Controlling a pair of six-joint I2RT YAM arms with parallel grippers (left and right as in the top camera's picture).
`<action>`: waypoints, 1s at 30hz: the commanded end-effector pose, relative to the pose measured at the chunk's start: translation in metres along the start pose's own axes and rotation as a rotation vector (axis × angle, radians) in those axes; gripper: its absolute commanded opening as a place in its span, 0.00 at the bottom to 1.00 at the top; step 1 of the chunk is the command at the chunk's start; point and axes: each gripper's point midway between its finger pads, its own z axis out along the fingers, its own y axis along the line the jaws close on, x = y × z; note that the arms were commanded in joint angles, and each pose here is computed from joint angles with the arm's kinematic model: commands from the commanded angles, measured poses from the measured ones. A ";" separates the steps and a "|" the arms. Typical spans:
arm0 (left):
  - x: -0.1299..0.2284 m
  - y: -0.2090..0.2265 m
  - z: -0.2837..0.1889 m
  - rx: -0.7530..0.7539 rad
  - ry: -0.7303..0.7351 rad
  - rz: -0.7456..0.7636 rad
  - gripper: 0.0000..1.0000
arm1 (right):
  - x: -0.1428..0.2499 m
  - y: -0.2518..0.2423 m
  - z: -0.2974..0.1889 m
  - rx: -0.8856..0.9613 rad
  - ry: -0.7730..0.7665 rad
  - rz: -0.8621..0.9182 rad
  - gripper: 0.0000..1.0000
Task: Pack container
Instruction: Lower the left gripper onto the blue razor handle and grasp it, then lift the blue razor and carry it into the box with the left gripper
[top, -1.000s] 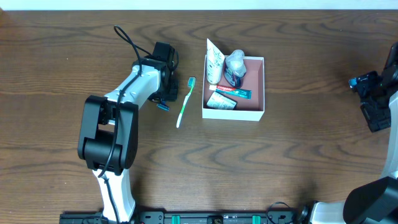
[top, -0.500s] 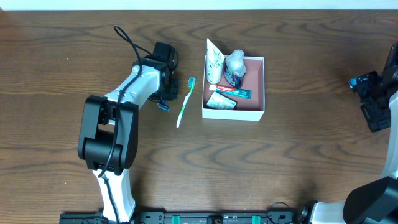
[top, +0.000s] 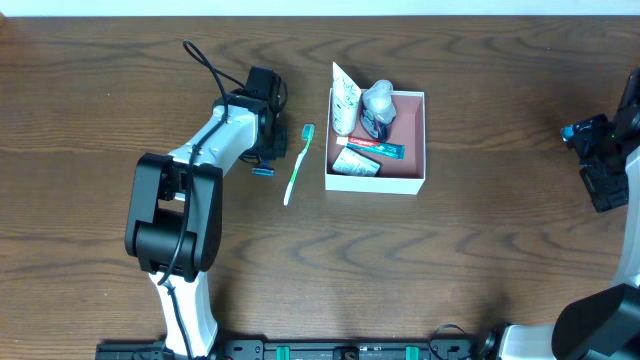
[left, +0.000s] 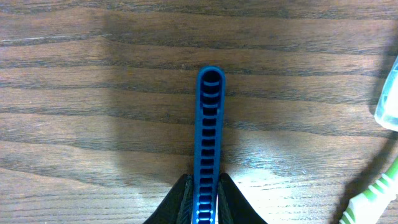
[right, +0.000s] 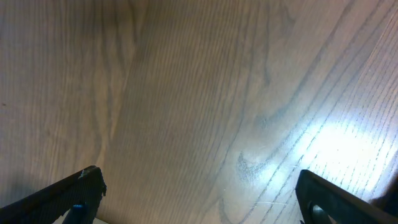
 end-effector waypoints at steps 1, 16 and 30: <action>0.006 0.004 0.007 -0.013 0.022 0.003 0.13 | -0.003 -0.004 0.002 0.015 -0.005 0.021 0.99; -0.020 0.002 -0.060 0.012 -0.134 -0.002 0.07 | -0.003 -0.004 0.002 0.015 -0.005 0.021 0.99; -0.015 -0.065 -0.222 0.146 -0.467 0.143 0.06 | -0.003 -0.004 0.002 0.015 -0.005 0.021 0.99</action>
